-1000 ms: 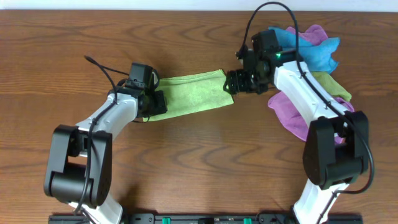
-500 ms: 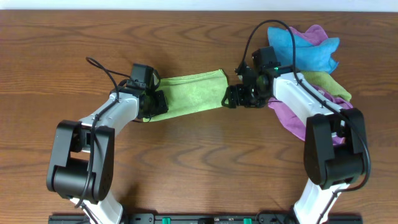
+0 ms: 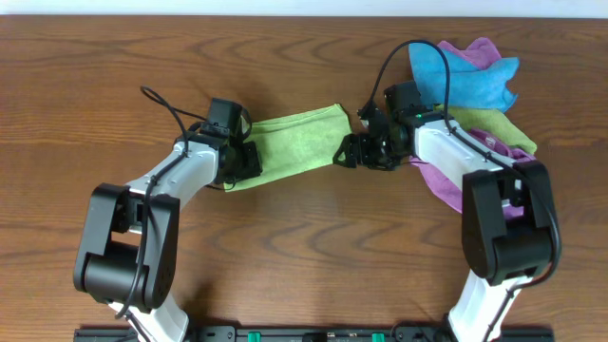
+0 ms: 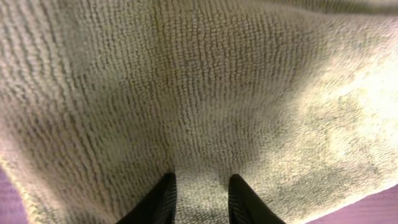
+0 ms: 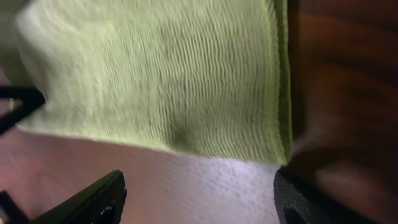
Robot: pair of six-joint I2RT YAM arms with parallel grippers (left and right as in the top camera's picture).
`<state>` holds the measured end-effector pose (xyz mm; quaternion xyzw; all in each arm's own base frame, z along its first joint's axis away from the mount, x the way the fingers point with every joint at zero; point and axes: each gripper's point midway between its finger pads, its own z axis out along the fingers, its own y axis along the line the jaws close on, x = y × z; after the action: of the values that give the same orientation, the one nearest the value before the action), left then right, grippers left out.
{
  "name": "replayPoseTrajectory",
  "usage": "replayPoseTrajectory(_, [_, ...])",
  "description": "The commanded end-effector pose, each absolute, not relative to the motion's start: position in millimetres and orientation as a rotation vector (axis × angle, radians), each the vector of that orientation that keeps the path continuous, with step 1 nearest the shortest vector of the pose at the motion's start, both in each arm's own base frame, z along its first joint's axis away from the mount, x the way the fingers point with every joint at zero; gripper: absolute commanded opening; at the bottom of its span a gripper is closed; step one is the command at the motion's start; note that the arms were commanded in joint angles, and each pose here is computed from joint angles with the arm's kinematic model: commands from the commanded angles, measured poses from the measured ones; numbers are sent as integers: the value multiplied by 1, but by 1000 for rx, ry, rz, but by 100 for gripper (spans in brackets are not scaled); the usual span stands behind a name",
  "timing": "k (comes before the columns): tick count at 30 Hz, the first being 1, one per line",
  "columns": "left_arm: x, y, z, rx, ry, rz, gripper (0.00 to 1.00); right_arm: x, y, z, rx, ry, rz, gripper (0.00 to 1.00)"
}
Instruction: Fold the cloth
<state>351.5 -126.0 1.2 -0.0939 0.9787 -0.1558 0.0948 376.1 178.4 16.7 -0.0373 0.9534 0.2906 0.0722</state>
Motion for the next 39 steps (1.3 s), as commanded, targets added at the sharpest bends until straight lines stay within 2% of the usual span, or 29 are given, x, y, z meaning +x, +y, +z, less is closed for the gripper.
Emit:
replayPoseTrajectory(1, [334, -121, -14, -308, 2986, -393, 27, 380, 180, 8, -29, 2874, 902, 76])
replayPoseTrajectory(13, [319, -116, -17, -323, 3050, -355, 26, 420, 192, 25, 52, 2698, 948, 73])
replayPoseTrajectory(23, [317, -115, -17, -315, 3060, -352, 26, 419, 203, 2, 74, 2722, 981, 69])
replayPoseTrajectory(31, [316, -116, -17, -293, 3065, -353, 26, 431, 206, 6, 62, 2664, 983, 67])
replayPoseTrajectory(39, [308, -113, -18, -221, 3096, -330, 26, 447, 198, 15, 64, 2607, 979, 71])
